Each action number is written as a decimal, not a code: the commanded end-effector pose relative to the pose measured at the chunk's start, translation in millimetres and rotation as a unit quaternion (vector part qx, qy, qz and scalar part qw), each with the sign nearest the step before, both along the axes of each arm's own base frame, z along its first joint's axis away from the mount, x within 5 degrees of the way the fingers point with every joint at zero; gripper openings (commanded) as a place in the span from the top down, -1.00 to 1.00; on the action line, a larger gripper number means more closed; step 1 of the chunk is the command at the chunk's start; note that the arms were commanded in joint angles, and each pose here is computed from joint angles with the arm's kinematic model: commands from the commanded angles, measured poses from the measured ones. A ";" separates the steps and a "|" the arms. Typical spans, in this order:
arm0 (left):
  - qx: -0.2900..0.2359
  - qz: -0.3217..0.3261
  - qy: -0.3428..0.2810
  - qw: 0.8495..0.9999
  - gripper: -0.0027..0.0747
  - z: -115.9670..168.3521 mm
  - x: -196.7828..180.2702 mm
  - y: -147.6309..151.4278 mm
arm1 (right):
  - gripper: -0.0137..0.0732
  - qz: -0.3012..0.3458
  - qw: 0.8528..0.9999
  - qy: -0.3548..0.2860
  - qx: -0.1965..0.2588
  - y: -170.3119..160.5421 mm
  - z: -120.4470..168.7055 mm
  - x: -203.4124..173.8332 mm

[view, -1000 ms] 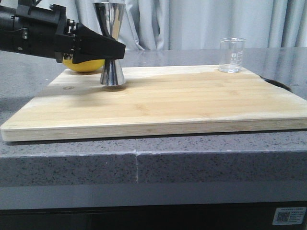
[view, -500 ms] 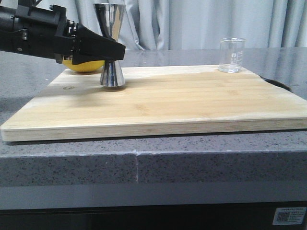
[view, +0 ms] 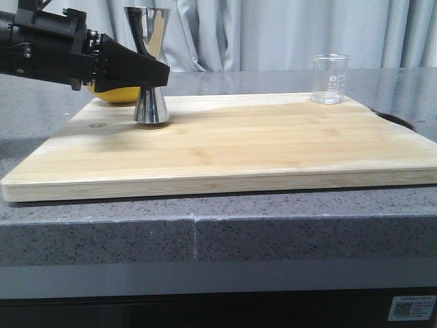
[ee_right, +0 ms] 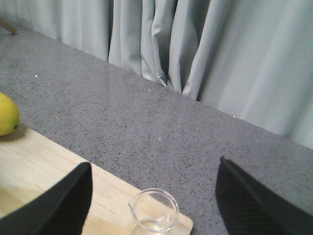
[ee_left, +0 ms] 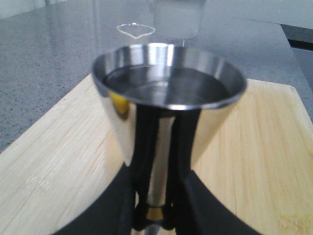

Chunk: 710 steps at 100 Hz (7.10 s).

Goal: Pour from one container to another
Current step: 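Carry the filled jigger toward the lemon with the left gripper, then lower the jigger onto the board beside the lemon, then open the left gripper and withdraw it upward from the jigger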

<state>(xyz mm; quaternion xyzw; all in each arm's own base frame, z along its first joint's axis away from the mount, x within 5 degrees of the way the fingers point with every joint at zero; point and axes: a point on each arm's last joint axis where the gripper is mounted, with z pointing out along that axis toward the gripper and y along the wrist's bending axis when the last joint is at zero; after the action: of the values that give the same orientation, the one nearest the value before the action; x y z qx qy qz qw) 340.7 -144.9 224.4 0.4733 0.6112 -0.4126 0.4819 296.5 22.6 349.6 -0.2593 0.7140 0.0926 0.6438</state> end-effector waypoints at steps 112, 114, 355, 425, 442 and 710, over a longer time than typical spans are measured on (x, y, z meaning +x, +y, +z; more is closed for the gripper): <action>-0.020 -0.062 -0.043 0.997 0.98 29.1 -13.5 -0.6 | -0.42 -0.003 0.999 -0.033 0.013 -0.9 20.6 -7.5; -0.019 -0.063 -0.043 0.997 0.98 28.9 -13.6 -0.5 | -0.42 -0.003 0.999 -0.033 0.013 -0.9 20.6 -7.5; 0.009 -0.056 -0.046 0.997 0.73 24.2 -12.0 0.4 | -0.42 -0.003 0.999 -0.033 0.014 -0.9 20.6 -7.5; 0.009 -0.056 -0.046 0.997 0.46 24.2 -12.0 0.4 | -0.42 -0.003 0.999 -0.033 0.014 -0.9 20.6 -7.5; 0.009 -0.056 -0.046 0.997 0.46 24.2 -12.0 0.4 | -0.42 -0.003 0.999 -0.033 0.014 -0.9 20.6 -7.5; 0.031 0.024 -0.039 0.998 -0.40 119.8 -58.7 64.2 | -0.42 -0.007 0.999 -0.032 0.013 -1.6 20.4 -7.2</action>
<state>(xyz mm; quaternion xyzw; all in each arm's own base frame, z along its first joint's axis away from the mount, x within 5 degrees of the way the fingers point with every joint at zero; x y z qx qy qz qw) 297.1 -87.1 311.5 0.5030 0.6433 -0.3364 0.4690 296.7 22.0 348.6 -0.2572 0.7165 0.0896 0.6422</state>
